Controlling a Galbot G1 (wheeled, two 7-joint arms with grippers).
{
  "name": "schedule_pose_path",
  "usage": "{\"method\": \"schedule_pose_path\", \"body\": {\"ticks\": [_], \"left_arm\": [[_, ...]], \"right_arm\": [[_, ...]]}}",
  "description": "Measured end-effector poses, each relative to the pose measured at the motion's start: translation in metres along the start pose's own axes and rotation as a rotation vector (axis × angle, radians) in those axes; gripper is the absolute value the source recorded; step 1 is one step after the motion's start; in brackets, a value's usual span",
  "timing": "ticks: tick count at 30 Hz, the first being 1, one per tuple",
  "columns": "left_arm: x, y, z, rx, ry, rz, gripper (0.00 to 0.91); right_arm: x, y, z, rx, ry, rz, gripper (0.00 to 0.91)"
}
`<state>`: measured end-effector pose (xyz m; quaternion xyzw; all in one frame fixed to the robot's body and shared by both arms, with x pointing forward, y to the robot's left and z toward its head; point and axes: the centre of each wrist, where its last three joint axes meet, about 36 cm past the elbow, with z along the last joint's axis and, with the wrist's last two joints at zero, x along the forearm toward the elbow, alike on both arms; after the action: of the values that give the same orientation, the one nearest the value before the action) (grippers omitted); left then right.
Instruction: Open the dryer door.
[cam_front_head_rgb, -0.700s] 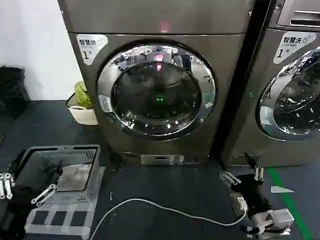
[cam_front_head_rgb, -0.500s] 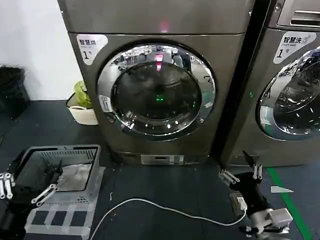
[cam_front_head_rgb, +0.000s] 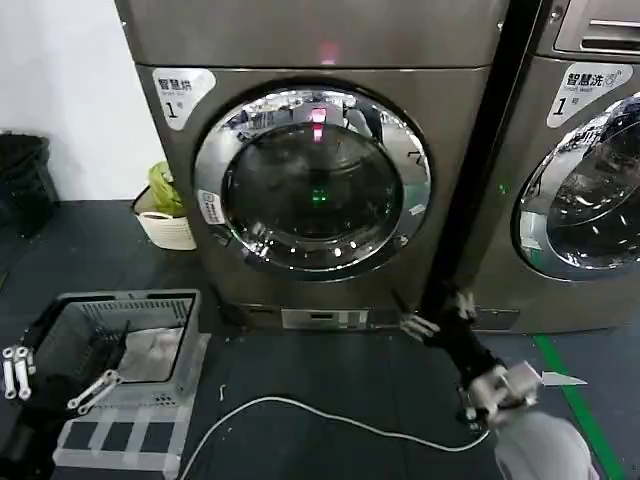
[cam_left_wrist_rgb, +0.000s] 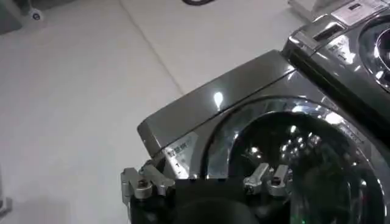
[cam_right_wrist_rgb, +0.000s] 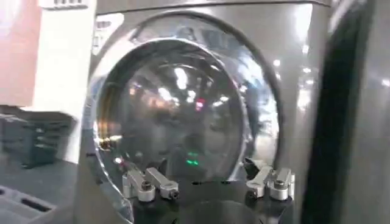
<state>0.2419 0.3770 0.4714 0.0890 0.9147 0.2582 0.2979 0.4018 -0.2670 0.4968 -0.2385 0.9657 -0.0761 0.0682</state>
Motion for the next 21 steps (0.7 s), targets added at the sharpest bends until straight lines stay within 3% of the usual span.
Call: {"method": "schedule_pose_path", "body": {"ticks": [3, 7, 21], "left_arm": [[0.0, -0.001, -0.002, 0.002, 0.002, -0.003, 0.907], [0.001, -0.003, -0.003, 0.005, 0.006, -0.01, 0.907], [0.006, -0.01, -0.008, -0.01, 0.024, -0.013, 0.907]], "right_arm": [[-0.021, -0.003, 0.0, -0.005, -0.061, -0.055, 0.907], [-0.052, -0.006, 0.002, -0.006, -0.093, -0.125, 0.907], [-0.142, 0.0, 0.002, 0.016, -0.118, -0.278, 0.907]]}}
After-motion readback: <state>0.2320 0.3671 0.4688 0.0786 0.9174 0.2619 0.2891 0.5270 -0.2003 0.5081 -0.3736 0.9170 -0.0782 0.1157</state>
